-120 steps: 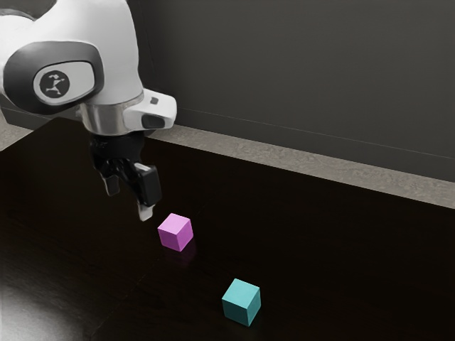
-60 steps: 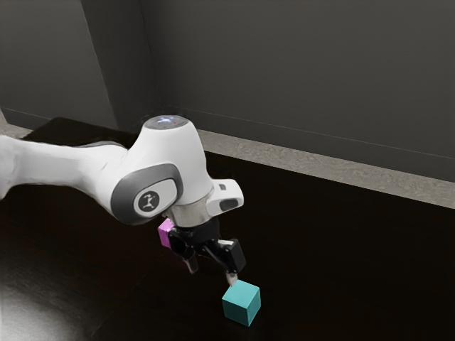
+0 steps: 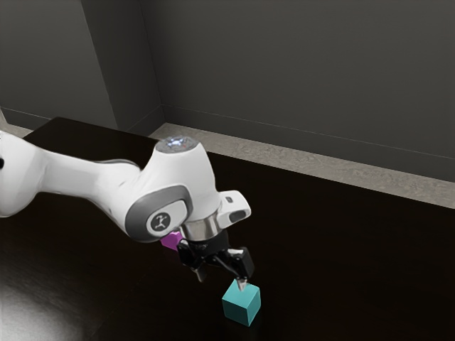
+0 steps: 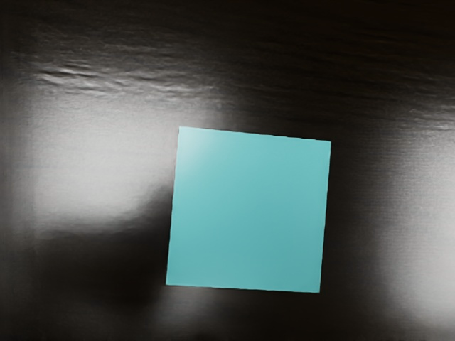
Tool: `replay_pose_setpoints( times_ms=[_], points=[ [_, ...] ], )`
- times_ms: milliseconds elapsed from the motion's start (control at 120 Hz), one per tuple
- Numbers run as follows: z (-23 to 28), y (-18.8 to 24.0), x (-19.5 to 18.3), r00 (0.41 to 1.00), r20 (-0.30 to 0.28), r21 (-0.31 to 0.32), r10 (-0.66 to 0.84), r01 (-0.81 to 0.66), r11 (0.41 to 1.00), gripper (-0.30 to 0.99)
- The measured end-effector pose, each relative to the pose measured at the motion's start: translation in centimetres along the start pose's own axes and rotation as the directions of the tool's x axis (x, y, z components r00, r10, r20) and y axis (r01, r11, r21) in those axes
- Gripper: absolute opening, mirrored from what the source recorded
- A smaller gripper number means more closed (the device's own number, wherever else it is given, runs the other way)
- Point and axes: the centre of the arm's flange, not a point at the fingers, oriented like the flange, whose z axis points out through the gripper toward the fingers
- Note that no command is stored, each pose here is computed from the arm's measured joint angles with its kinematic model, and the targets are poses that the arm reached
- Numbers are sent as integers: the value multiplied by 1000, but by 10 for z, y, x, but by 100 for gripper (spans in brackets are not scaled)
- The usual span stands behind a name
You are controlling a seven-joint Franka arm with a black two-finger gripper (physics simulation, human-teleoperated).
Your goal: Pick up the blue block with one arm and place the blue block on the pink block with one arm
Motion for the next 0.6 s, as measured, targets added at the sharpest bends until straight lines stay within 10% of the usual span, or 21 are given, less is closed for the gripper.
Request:
replay_pose_setpoints(
  times_ms=[600],
  points=[
    [36,7,25,999,16,31,-49,48,998,69]
  ],
)
